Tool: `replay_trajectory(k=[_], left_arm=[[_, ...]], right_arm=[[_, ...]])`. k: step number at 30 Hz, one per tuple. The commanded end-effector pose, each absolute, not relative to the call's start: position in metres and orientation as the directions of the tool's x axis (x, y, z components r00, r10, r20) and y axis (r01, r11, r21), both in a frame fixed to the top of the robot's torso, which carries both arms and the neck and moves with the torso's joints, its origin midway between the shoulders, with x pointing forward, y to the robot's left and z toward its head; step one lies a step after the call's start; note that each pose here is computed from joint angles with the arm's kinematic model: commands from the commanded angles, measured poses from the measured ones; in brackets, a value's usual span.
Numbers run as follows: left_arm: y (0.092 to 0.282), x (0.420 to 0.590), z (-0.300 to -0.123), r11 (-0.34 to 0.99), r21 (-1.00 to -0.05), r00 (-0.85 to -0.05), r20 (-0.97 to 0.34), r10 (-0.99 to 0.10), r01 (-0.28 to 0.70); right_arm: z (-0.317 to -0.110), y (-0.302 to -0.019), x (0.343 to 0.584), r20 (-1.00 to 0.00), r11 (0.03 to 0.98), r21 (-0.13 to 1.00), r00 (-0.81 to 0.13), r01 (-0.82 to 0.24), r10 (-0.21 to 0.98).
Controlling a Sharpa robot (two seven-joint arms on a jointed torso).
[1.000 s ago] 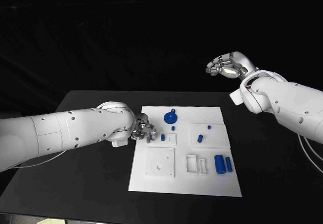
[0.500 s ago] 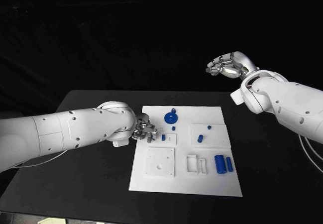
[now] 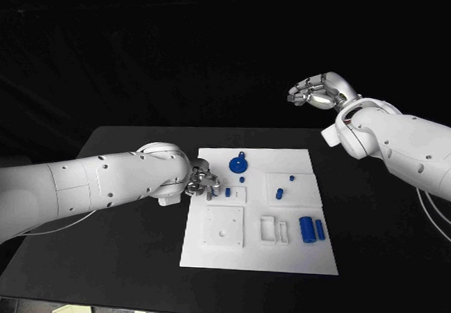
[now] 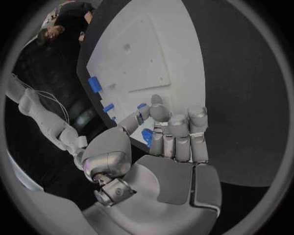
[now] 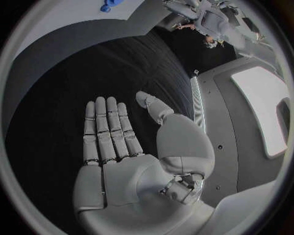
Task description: Assemble the parts on the task board
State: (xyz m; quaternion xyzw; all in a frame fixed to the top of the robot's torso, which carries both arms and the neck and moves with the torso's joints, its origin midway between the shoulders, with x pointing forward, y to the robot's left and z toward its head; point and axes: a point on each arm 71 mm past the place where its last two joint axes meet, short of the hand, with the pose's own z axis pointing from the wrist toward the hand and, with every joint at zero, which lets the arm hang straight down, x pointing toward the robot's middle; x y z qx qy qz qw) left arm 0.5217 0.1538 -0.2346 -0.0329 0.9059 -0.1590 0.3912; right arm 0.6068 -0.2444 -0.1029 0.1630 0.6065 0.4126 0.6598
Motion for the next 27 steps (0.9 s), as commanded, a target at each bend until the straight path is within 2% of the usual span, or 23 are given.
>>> replay_trajectory(k=[1,27], left_arm=[[0.1524,0.5218,-0.2345,0.946,-0.313,-0.693,-0.701,-0.169,0.086],[0.1549,0.5225,-0.2364,0.949,-0.298,-0.699,-0.7,-0.145,0.101]], right_arm=[[-0.1023,-0.2428,0.6066,-0.662,0.598,0.719,-0.086,-0.355,0.745],[-0.1022,-0.2418,0.6063,-0.661,0.595,0.72,-0.09,-0.357,0.745]])
